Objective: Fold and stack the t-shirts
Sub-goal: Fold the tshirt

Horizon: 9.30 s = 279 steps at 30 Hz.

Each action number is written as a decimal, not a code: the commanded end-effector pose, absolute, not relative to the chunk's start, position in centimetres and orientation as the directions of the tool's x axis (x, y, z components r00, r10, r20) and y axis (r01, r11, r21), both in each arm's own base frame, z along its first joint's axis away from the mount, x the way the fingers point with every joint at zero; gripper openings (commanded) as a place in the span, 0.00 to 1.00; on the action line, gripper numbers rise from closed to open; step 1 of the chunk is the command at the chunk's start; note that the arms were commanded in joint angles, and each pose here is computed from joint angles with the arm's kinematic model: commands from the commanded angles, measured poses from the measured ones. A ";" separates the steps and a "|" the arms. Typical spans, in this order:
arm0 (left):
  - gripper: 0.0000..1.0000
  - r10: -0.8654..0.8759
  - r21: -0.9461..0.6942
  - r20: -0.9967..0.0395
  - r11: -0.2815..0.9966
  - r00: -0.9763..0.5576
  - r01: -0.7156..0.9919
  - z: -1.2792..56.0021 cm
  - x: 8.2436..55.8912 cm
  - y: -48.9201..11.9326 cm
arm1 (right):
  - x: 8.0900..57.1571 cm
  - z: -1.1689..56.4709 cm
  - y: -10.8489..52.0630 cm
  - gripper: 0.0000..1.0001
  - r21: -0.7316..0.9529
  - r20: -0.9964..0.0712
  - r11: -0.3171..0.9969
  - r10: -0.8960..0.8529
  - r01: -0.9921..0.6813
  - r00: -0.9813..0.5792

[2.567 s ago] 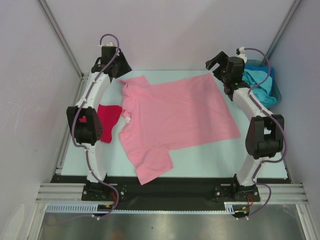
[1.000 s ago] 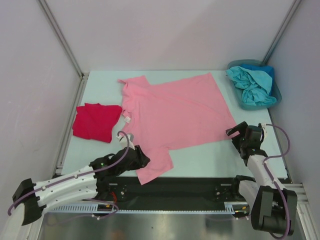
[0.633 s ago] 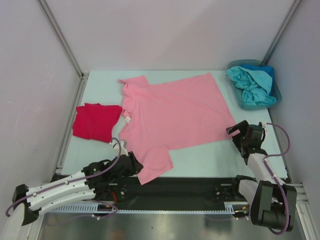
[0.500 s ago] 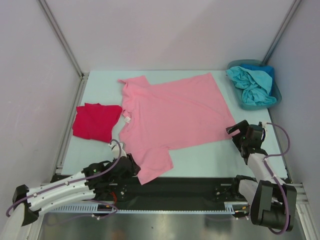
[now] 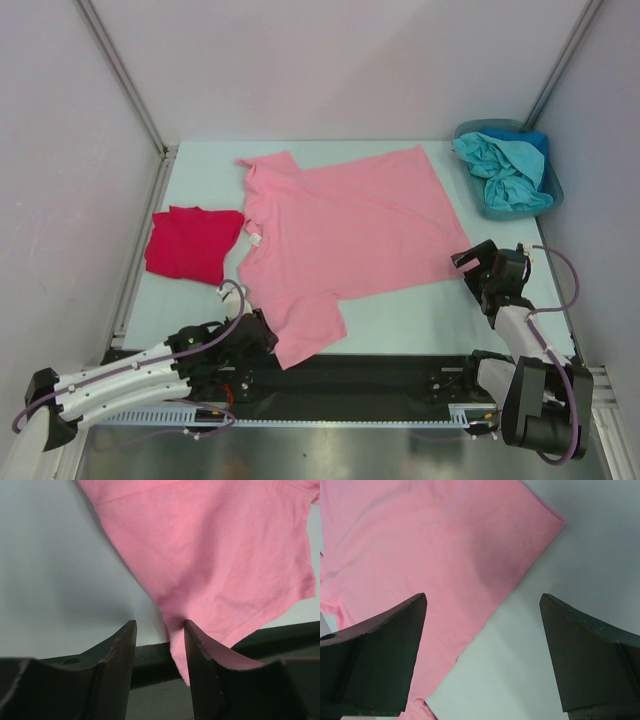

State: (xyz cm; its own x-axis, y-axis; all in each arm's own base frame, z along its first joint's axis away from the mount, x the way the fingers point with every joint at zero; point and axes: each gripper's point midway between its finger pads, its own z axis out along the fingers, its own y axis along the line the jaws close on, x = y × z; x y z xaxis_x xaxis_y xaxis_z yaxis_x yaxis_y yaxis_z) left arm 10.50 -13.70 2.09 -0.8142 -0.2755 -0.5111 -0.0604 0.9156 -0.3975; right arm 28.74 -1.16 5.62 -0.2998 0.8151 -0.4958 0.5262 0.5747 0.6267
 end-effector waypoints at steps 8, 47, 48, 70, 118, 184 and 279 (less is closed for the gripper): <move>0.49 -0.310 -0.457 -0.532 0.889 -0.788 -0.042 3.1 11.9 -16.2 | 29.7 5.1 -1.7 1.00 0.648 -0.479 0.538 0.838 0.539 -0.261; 0.44 -0.312 -0.477 -0.552 0.879 -0.773 -0.014 4.7 12.8 -17.6 | 31.7 3.7 -3.9 0.65 0.658 -0.436 0.443 0.884 0.610 -0.172; 0.43 -0.313 -0.480 -0.553 0.877 -0.772 -0.012 4.9 12.9 -17.6 | 31.7 3.6 -3.9 0.61 0.658 -0.436 0.444 0.883 0.609 -0.173; 0.00 -0.355 -0.494 -0.556 0.868 -0.752 -0.044 7.7 13.1 -16.9 | 30.8 6.5 -4.3 0.00 0.655 -0.467 0.445 0.874 0.611 -0.136; 0.00 -0.580 -0.533 -0.594 0.803 -0.558 -0.268 18.6 14.7 -11.3 | 28.5 11.0 -1.6 0.00 0.679 -0.427 0.452 0.884 0.579 -0.190; 0.00 -0.396 -0.199 -0.786 0.889 -0.475 -0.412 17.5 35.5 -6.9 | 42.7 10.6 -2.6 0.00 0.683 -0.414 0.458 0.884 0.568 -0.216; 0.68 -0.405 -0.493 -0.624 0.868 -0.668 -0.065 9.5 59.2 -8.4 | 64.5 9.0 4.0 0.73 0.670 -0.580 0.738 0.585 0.077 -0.567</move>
